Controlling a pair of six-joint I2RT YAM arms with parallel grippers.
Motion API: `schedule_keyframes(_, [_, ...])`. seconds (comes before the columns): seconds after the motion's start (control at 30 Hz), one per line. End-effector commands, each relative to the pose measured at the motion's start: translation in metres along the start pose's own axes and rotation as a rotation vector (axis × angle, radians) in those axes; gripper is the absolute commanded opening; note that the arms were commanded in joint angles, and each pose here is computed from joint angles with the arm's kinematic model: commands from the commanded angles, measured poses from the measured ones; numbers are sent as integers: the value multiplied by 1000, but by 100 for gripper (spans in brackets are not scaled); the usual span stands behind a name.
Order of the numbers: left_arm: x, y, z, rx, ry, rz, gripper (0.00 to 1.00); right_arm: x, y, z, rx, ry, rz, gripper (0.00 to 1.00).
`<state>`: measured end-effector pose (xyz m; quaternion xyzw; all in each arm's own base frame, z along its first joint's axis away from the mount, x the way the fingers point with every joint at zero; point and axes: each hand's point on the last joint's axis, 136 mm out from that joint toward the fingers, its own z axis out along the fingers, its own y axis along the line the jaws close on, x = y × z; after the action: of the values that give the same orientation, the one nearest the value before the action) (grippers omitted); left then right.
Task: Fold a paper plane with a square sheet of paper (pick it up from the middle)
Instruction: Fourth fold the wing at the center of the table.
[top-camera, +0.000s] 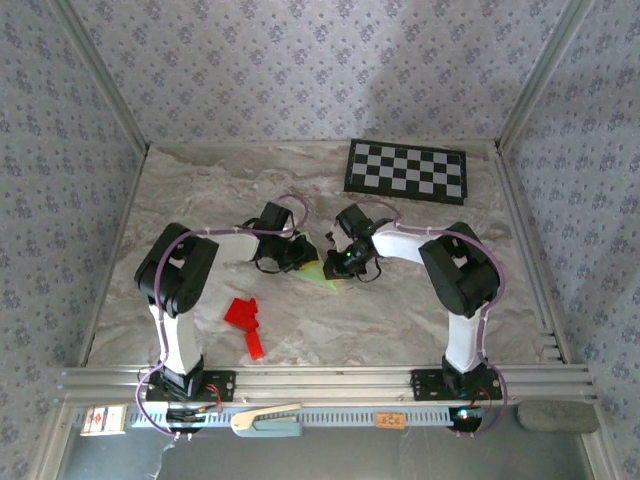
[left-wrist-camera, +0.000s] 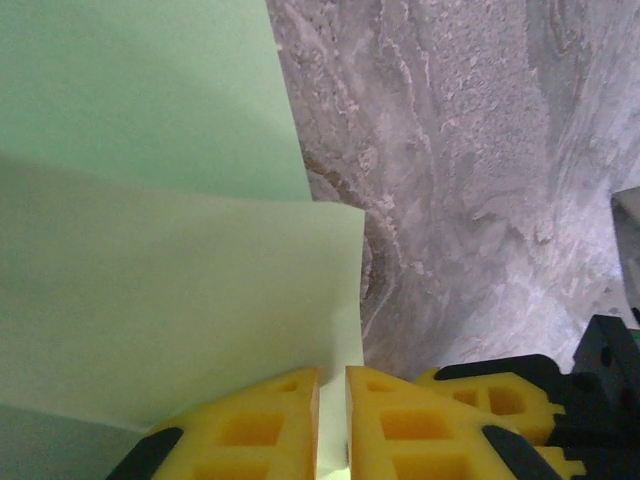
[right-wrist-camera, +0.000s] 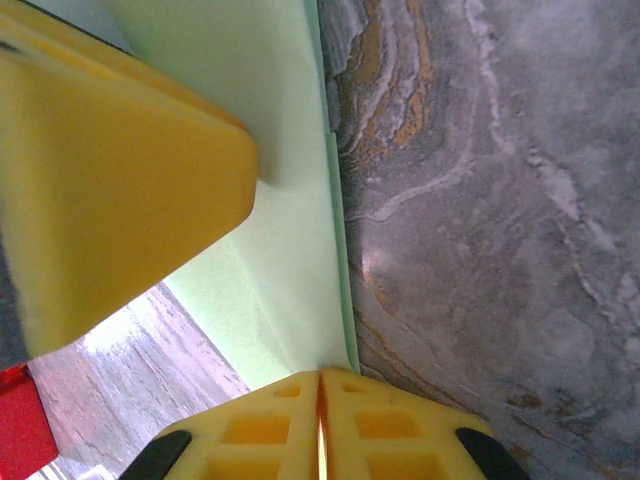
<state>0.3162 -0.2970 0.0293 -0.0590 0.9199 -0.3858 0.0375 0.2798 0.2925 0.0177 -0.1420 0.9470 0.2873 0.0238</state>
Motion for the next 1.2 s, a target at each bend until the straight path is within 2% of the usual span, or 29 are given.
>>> schedule_keyframes(0.0, [-5,-4,-7,-19,-18,56,15,38,-38,13,143,141,46,11])
schedule_keyframes(0.4, [-18,35,-3,-116,-31,9,12,49,-58,14,243,184,65,10])
schedule_keyframes(0.77, [-52,62,-19,-158,-71,-18,12,63,-78,12,338,248,80,9])
schedule_keyframes(1.17, [-82,93,-36,-167,-143,-96,11,61,-80,10,337,237,103,9])
